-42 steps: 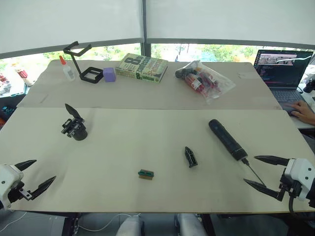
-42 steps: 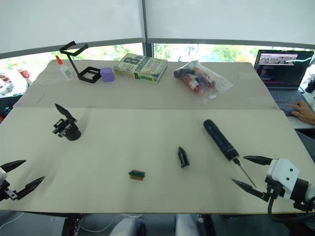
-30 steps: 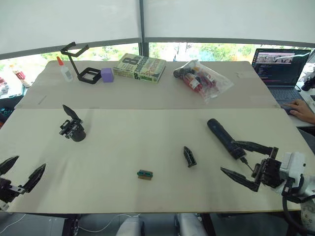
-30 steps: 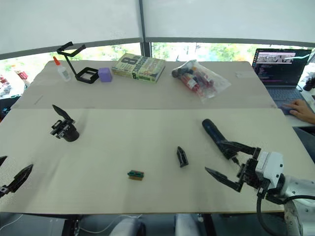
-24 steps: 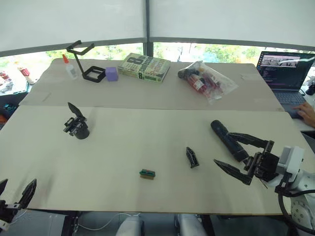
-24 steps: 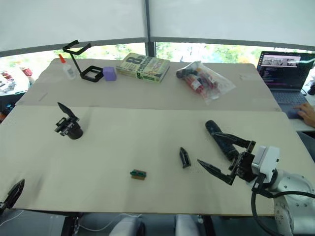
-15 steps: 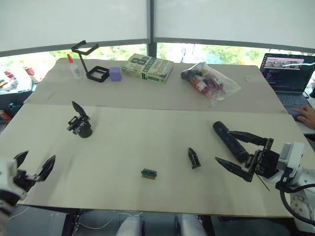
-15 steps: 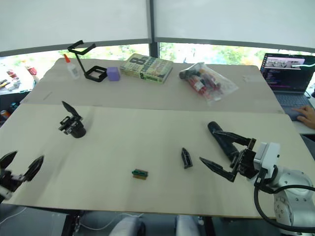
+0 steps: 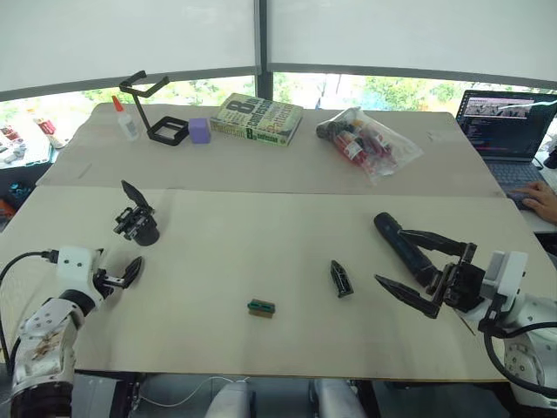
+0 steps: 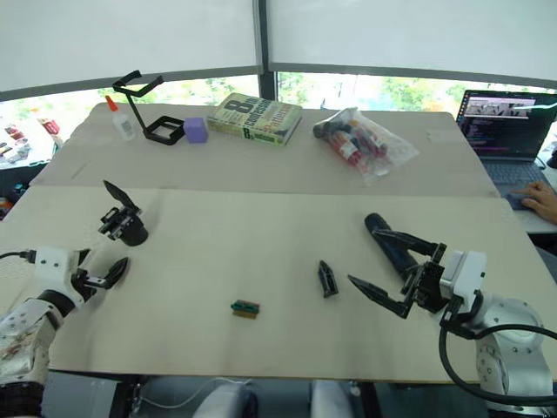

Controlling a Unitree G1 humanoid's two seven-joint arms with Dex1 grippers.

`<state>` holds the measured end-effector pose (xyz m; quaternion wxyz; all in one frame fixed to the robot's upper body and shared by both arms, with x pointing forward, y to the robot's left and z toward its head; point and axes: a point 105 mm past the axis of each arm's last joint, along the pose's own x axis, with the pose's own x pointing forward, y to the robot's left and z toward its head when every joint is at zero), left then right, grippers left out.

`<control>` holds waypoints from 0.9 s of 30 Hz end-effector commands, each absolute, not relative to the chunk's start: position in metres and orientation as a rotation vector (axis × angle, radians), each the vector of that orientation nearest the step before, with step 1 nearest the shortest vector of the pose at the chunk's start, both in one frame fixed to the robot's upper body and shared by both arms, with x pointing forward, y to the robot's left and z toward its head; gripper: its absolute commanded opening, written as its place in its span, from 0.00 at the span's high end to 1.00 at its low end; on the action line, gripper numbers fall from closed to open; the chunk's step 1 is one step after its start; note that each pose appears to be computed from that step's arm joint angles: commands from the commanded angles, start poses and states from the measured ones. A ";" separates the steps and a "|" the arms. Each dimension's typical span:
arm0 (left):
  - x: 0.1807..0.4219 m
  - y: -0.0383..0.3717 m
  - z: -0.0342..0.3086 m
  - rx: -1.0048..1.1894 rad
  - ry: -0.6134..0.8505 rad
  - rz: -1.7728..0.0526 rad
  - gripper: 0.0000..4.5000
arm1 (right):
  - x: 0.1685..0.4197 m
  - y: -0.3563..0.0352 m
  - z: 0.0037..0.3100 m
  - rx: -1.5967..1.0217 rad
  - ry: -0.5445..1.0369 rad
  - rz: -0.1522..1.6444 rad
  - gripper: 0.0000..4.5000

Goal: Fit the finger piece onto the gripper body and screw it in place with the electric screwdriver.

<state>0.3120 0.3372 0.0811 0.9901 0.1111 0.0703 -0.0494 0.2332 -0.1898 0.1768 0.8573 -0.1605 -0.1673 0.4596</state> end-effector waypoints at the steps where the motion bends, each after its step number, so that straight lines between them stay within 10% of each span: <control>1: 0.326 0.324 0.082 0.223 0.123 -0.168 0.00 | 0.231 -0.190 0.186 -0.371 -0.402 0.951 0.00; 10: 0.354 0.311 0.080 0.235 0.116 -0.200 0.00 | 0.227 -0.192 0.186 -0.375 -0.396 0.939 0.00; 17: 0.358 0.300 0.076 0.209 0.113 -0.273 0.47 | 0.223 -0.197 0.185 -0.384 -0.379 0.922 0.00; 27: 0.326 0.136 0.128 0.220 -0.137 -0.855 0.47 | 0.212 -0.203 0.177 -0.395 -0.321 0.932 0.00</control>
